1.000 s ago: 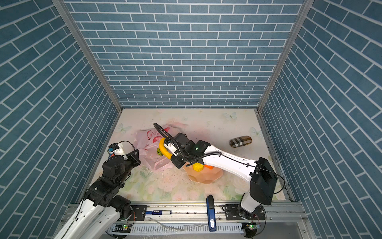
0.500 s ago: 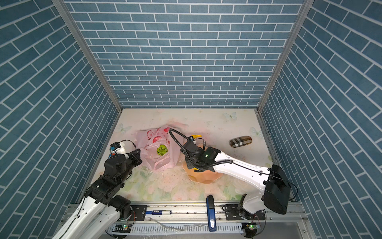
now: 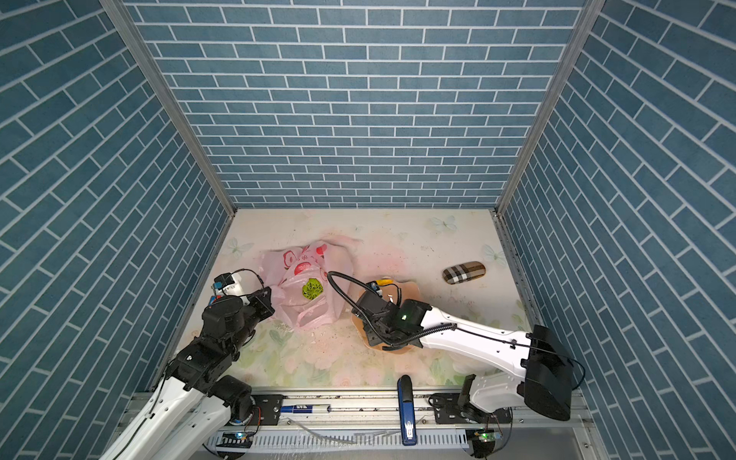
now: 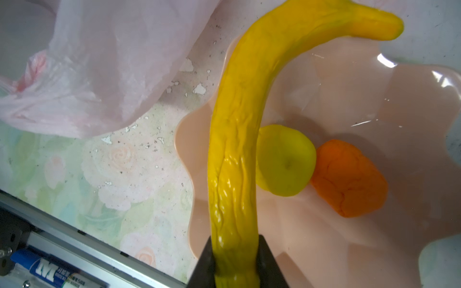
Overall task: Take fruits out of the plastic bag
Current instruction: Place the fruit on the plate.
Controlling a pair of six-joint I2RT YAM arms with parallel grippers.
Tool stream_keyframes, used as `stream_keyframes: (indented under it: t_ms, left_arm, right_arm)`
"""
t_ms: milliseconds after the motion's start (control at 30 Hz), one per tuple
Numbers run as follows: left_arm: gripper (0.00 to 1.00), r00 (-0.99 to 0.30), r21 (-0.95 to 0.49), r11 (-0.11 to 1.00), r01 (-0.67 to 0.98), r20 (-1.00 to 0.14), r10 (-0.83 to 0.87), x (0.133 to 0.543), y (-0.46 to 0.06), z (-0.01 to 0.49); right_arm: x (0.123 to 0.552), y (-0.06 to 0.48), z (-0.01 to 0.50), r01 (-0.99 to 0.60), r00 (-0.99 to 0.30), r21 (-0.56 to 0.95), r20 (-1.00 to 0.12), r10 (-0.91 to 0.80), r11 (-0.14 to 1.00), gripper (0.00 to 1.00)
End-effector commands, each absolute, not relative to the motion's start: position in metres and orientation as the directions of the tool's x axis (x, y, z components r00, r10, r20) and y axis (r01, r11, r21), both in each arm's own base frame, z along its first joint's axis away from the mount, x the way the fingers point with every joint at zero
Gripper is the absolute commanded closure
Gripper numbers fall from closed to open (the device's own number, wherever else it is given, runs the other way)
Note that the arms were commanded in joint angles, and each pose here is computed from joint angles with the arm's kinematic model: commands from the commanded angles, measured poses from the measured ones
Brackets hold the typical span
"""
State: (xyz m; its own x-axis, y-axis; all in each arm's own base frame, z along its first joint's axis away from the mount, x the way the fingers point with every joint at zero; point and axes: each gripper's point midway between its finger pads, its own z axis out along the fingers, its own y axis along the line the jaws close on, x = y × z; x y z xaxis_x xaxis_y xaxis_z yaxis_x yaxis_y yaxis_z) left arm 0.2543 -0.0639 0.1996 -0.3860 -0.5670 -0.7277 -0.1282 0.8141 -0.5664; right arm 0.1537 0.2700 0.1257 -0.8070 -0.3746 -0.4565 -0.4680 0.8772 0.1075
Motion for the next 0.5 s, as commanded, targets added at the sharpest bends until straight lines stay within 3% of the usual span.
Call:
stream_keyframes:
  t_ms: [0,467]
  left_arm:
    - [1.0,-0.373,-0.56,0.82,-0.12,-0.74,-0.56,0.255,-0.063,0.207]
    - [1.0,-0.377,-0.564,0.817,-0.122,-0.735,-0.563,0.254,-0.063,0.207]
  right_arm:
    - [0.137,0.259,0.112,-0.467,-0.825,0.11,-0.41,-0.388,0.877,0.88]
    - [0.128,0.254,0.085,-0.521,-0.8,0.081,-0.394,-0.453,0.849,0.86]
